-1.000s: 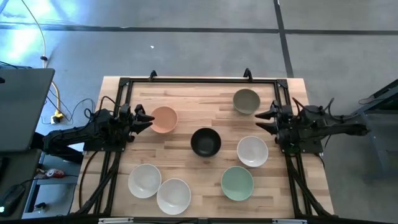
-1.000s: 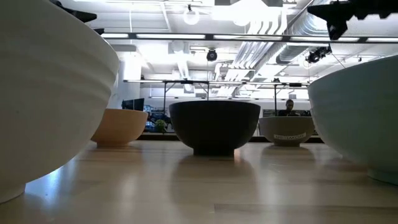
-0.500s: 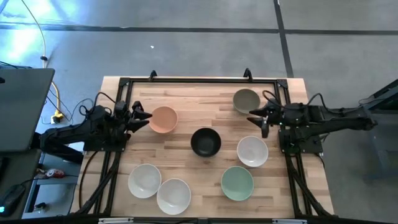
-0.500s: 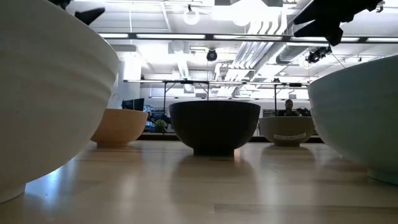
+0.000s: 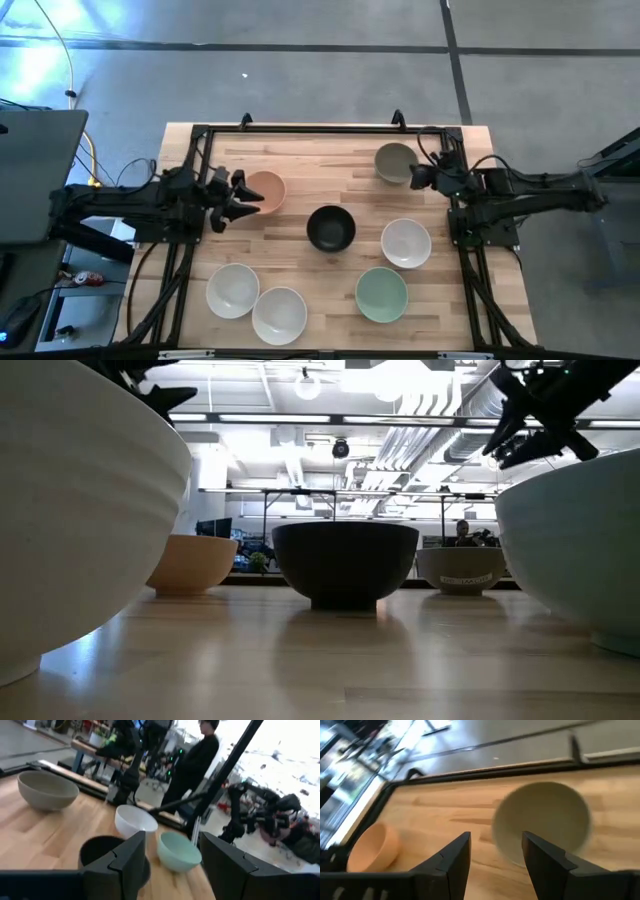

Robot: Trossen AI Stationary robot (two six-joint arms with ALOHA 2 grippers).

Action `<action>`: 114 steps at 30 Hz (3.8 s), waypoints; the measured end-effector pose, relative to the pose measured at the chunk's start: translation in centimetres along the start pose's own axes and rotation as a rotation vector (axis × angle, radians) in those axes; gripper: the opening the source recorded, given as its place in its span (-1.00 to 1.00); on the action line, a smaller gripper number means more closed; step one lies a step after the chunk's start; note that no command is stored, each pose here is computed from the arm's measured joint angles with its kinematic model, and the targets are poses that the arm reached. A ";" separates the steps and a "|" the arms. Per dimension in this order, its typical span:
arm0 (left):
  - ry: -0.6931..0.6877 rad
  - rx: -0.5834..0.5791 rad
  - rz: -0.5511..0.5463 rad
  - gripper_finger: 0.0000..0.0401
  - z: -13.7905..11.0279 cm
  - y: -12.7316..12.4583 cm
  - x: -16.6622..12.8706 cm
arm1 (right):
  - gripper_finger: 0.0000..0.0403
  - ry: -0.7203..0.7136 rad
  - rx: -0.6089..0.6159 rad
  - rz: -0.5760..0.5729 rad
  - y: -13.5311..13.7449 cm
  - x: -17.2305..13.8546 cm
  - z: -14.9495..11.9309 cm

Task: Nest bowls inside each other
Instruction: Stack the gray bowl on the black bowl

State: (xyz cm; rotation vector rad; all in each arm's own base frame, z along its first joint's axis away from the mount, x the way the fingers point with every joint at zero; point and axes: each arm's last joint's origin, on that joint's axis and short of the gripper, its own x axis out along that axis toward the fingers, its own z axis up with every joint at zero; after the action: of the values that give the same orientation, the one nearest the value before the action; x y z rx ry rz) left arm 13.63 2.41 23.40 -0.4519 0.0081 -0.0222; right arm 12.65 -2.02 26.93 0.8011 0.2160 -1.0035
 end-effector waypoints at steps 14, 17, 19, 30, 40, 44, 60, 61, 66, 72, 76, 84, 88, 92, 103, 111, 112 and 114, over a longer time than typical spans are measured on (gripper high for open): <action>-0.053 0.032 -0.023 -0.10 1.4 -0.7 -0.3 | -0.16 0.112 0.082 -0.208 -0.6 1.2 3.7; -0.064 0.034 -0.015 -0.10 1.5 -0.8 -0.4 | -0.16 0.127 -0.082 -0.169 1.1 1.2 5.7; -0.071 0.034 -0.006 -0.10 1.5 -0.8 -0.4 | -0.16 0.142 -0.196 -0.168 2.2 1.3 6.9; -0.079 -0.011 0.009 -0.10 1.5 -0.7 -0.4 | -0.16 0.596 -0.366 -0.349 3.3 5.6 11.0; -0.082 -0.020 0.015 -0.10 1.5 -0.7 -0.4 | -0.16 0.712 -0.318 -0.407 1.3 11.1 11.9; -0.083 -0.028 0.017 -0.10 1.5 -0.7 -0.4 | -0.16 0.740 -0.295 -0.452 0.1 12.5 12.3; -0.083 -0.028 0.017 -0.10 1.5 -0.7 -0.4 | -0.16 0.779 -0.390 -0.457 -1.9 17.3 12.4; -0.083 -0.028 0.017 -0.10 1.5 -0.7 -0.4 | -0.16 0.792 -0.408 -0.453 -2.0 17.5 12.3; -0.083 -0.031 0.017 -0.10 1.5 -0.7 -0.4 | -0.16 0.848 -0.513 -0.420 -2.2 18.3 11.9; -0.084 -0.046 0.018 -0.10 1.5 -0.7 -0.4 | -0.16 0.876 -0.608 -0.389 -2.6 18.7 11.9; -0.088 -0.055 0.025 -0.10 1.5 -0.7 -0.4 | -0.16 0.858 -0.589 -0.399 -3.2 18.8 12.4; -0.108 -0.057 0.062 -0.10 1.6 -0.5 -0.4 | -0.16 0.866 -0.548 -0.405 -3.9 19.0 12.7; -0.110 -0.057 0.065 -0.10 1.6 -0.5 -0.4 | -0.16 0.933 -0.546 -0.378 -4.1 19.6 12.0; -0.110 -0.059 0.065 -0.10 1.6 -0.5 -0.4 | -0.16 0.980 -0.551 -0.385 -4.2 20.6 11.1; -0.111 -0.082 0.064 -0.10 1.6 -0.5 -0.4 | -0.16 1.027 -0.549 -0.420 -4.8 23.3 9.5; -0.111 -0.082 0.064 -0.10 1.6 -0.5 -0.4 | -0.42 0.985 -0.541 -0.417 -4.9 24.0 9.5; -0.110 -0.080 0.064 -0.10 1.6 -0.5 -0.4 | -0.52 0.987 -0.547 -0.414 -5.0 24.0 9.5; -0.111 -0.078 0.065 -0.10 1.6 -0.5 -0.4 | -0.73 0.988 -0.549 -0.413 -5.1 24.0 9.6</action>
State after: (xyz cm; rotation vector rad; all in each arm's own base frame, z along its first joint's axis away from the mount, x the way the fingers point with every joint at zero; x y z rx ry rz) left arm 13.23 2.65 25.09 -0.5299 -0.0853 0.0668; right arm 19.75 -26.07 18.93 0.6906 1.4877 -0.7842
